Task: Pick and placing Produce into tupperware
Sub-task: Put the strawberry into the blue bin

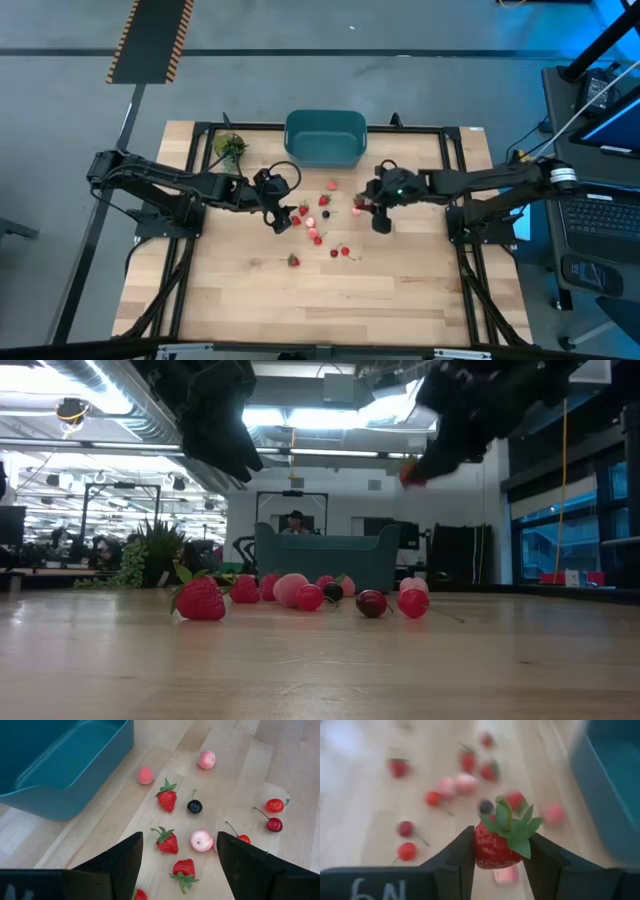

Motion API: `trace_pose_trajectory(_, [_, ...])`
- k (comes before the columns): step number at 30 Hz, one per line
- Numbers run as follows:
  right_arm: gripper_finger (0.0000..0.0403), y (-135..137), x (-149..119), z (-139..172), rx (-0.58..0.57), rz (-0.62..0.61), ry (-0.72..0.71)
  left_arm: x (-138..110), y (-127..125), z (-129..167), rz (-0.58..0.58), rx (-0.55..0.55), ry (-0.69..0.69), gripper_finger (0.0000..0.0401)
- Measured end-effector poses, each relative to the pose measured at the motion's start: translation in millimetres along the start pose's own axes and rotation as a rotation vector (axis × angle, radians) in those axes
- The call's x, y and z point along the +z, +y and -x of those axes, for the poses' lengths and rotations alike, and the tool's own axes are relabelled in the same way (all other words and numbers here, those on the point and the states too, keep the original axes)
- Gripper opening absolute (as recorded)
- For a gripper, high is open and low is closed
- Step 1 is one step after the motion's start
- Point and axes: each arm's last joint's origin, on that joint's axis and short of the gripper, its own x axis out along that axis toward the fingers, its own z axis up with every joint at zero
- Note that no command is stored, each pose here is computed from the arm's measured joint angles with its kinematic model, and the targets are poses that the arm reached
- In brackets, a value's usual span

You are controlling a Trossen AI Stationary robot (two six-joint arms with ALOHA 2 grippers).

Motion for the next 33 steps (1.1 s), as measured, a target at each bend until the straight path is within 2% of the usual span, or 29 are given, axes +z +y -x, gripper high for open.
trace_pose_trajectory(4, [0.0137, 3.7, 14.9, 10.8, 0.134, 0.215, -0.175, 0.0, 0.0, 0.0, 0.000, 0.000, 0.000, 0.0245])
trace_pose_trajectory(7, [0.0137, 6.2, 25.1, 14.8, 0.215, 0.296, -0.305, 0.0, 0.0, 0.0, 0.000, 0.000, 0.000, 0.0245])
trace_pose_trajectory(11, [0.0139, 7.4, 36.0, 18.9, 0.243, 0.369, -0.441, 0.0, 0.0, 0.0, 0.000, 0.000, 0.000, 0.0245])
trace_pose_trajectory(19, [0.0138, 2.0, 51.2, 26.4, 0.180, 0.395, -0.614, 0.0, 0.0, 0.0, 0.000, 0.000, 0.000, 0.0245])
trace_pose_trajectory(25, [0.0139, -0.6, 54.2, 28.6, 0.159, 0.405, -0.652, 0.0, 0.1, 0.0, -0.003, 0.004, -0.002, 0.0245])
trace_pose_trajectory(31, [0.0139, -11.1, 54.2, 26.7, 0.131, 0.342, -0.650, -4.4, 0.7, 8.0, -0.038, 0.114, -0.025, 0.0245])
trace_pose_trajectory(33, [0.0139, -17.0, 53.9, 23.6, 0.082, 0.301, -0.638, -4.9, -0.3, 12.5, -0.043, 0.151, -0.054, 0.0245])
